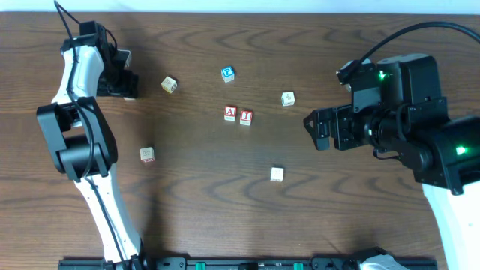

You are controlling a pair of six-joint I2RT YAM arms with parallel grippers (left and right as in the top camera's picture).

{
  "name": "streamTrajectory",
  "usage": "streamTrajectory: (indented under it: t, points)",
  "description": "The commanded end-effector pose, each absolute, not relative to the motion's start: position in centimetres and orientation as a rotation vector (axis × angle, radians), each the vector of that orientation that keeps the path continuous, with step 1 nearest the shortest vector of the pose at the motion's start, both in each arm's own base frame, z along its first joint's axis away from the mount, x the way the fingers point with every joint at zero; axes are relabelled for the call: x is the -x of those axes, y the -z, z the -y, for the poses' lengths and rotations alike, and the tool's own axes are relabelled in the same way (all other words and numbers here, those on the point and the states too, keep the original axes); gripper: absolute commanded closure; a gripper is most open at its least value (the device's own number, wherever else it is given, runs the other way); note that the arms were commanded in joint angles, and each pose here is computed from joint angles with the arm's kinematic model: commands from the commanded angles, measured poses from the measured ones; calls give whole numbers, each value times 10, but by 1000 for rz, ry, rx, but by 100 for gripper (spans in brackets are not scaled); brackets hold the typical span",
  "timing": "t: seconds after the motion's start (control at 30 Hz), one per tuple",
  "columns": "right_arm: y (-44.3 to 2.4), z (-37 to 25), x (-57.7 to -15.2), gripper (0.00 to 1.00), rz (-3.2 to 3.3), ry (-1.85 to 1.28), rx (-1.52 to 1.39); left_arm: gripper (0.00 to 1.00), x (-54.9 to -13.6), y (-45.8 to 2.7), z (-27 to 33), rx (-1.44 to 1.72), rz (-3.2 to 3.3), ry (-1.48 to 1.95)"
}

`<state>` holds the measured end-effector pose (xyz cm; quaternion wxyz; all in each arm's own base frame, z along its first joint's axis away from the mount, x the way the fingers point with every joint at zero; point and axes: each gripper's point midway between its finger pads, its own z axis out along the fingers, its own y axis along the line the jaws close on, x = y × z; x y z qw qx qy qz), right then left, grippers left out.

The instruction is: Spell out Ai2

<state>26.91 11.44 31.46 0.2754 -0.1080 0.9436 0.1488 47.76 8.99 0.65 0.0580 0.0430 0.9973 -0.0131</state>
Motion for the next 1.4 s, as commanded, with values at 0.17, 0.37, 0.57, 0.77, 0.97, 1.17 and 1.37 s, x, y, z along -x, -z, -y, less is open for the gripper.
streamTrajectory:
  t: [0.17,0.37,0.57,0.77,0.97,1.17,1.37]
  points:
    - [-316,-116,-269,1,-2527,-399,308,33,-475,6,-88,-143,-3049,38]
    - [-317,-117,-270,1,-2518,-400,307,54,-474,6,-89,-141,-3051,32]
    - [-317,-117,-270,1,-2517,-400,308,58,-474,6,-89,-130,-3051,33]
    - [-317,-117,-271,1,-2516,-400,308,60,-475,6,-89,-62,-3054,34]
    - [-320,-116,-275,1,-2496,-395,300,71,-481,-14,-83,-22,-3044,36]
    - [-333,-104,-283,1,-2456,-378,247,83,-504,-67,-62,-76,-2971,23]
    - [-375,-53,-281,1,-2367,-173,80,94,-517,-129,-2,-101,-2879,160]
